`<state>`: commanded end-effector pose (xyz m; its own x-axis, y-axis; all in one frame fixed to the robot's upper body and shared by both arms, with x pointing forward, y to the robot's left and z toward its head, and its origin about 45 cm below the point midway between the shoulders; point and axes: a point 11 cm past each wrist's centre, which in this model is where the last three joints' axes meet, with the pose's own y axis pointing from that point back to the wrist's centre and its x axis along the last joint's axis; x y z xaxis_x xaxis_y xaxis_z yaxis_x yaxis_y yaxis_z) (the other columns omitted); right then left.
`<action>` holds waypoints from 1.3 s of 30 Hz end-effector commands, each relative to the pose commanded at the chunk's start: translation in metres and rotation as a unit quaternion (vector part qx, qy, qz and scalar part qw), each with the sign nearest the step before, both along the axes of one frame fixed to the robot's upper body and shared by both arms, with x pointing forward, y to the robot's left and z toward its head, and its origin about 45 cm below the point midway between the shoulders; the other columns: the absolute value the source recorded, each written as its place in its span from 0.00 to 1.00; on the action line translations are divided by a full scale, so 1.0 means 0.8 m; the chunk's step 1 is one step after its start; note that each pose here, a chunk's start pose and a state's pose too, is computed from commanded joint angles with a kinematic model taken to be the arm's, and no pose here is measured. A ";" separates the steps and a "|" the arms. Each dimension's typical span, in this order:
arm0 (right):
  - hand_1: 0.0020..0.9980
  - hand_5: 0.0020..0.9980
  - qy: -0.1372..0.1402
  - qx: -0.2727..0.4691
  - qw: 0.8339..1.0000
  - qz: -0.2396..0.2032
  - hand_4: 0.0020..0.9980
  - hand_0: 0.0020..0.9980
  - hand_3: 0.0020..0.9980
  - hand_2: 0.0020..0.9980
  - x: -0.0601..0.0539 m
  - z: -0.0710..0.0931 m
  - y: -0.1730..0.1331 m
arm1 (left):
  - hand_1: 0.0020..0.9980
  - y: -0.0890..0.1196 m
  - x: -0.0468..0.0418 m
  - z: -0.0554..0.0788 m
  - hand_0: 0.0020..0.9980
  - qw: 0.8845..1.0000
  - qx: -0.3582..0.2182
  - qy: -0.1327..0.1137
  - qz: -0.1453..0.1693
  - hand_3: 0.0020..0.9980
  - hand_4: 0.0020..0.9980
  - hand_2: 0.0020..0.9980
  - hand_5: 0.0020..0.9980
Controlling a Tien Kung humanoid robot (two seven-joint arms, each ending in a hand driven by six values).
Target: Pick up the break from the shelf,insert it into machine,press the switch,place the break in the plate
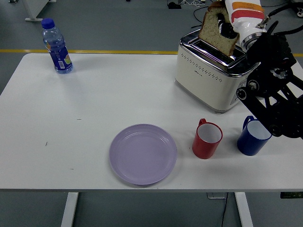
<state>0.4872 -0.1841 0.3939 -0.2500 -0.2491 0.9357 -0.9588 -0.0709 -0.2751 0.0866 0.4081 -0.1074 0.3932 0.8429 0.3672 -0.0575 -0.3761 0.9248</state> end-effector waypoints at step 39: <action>0.33 0.00 0.029 -0.023 0.999 -0.028 0.45 0.20 0.51 0.39 0.025 -0.032 -0.010 | 0.60 -0.004 0.003 -0.001 0.66 1.000 -0.003 -0.001 -0.003 0.60 0.33 0.59 0.93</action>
<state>0.5073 -0.1917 0.3679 -0.2076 -0.1932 0.9590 -0.9758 -0.0275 -0.2168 0.0887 0.4050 -0.1080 0.3970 0.8427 0.3637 -0.0620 -0.3707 0.9267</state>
